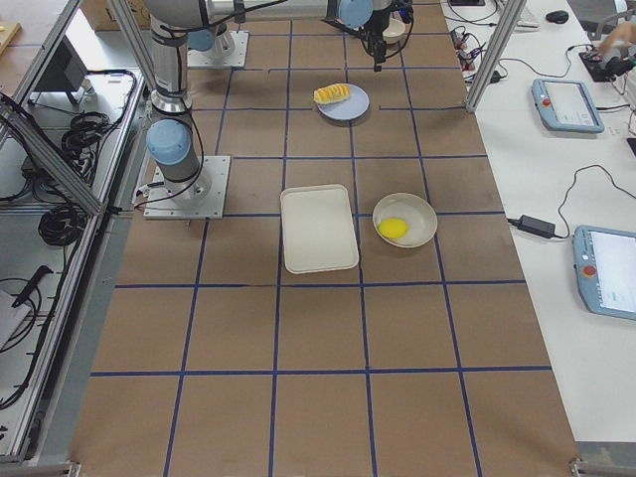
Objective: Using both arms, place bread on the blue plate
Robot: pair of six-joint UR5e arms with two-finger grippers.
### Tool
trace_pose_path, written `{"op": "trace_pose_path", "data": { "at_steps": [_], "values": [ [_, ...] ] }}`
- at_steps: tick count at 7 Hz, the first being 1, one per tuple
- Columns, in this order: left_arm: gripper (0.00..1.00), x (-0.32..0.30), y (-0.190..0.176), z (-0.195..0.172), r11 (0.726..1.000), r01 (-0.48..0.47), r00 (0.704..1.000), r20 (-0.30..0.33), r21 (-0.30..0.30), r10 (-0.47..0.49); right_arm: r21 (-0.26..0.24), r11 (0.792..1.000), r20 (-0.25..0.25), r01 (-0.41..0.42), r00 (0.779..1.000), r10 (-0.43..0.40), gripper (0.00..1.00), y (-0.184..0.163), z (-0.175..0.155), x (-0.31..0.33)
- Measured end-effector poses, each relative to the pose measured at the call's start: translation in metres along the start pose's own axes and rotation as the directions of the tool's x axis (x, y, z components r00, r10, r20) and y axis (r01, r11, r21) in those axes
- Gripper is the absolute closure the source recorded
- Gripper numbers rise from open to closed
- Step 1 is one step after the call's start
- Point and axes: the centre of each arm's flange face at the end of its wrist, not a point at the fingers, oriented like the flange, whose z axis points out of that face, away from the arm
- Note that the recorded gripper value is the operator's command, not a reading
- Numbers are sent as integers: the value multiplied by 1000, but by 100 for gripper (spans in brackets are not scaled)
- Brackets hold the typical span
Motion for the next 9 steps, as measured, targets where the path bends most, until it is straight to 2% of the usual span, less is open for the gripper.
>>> {"op": "trace_pose_path", "data": {
  "at_steps": [2, 3, 4, 5, 6, 9],
  "values": [
    [0, 9, -5, 13, 1000, -3, 1000, 3, -11, 3, 20, 997, -13, -70, 997, 70, 0, -5, -14, 47],
    [0, 22, -11, 25, 1000, -21, 1000, 5, 3, 21, 23, 996, -17, -88, 996, 89, 0, -2, -23, 62],
    [0, 41, -22, 48, 999, -28, 1000, 9, 15, 28, -4, 996, -25, -92, 995, 92, 0, 9, -34, 72],
    [0, 70, -31, 78, 1000, -17, 1000, 13, 24, 17, -55, 993, -39, -100, 994, 98, 0, 23, -43, 81],
    [0, 104, -32, 109, 1000, -4, 1000, 22, 13, 3, -91, 989, -48, -115, 993, 111, 0, 35, -51, 89],
    [0, 142, -41, 197, 997, 32, 998, 62, -77, -27, -122, 978, -48, -169, 985, 164, 0, 45, -52, 115]
  ]
}}
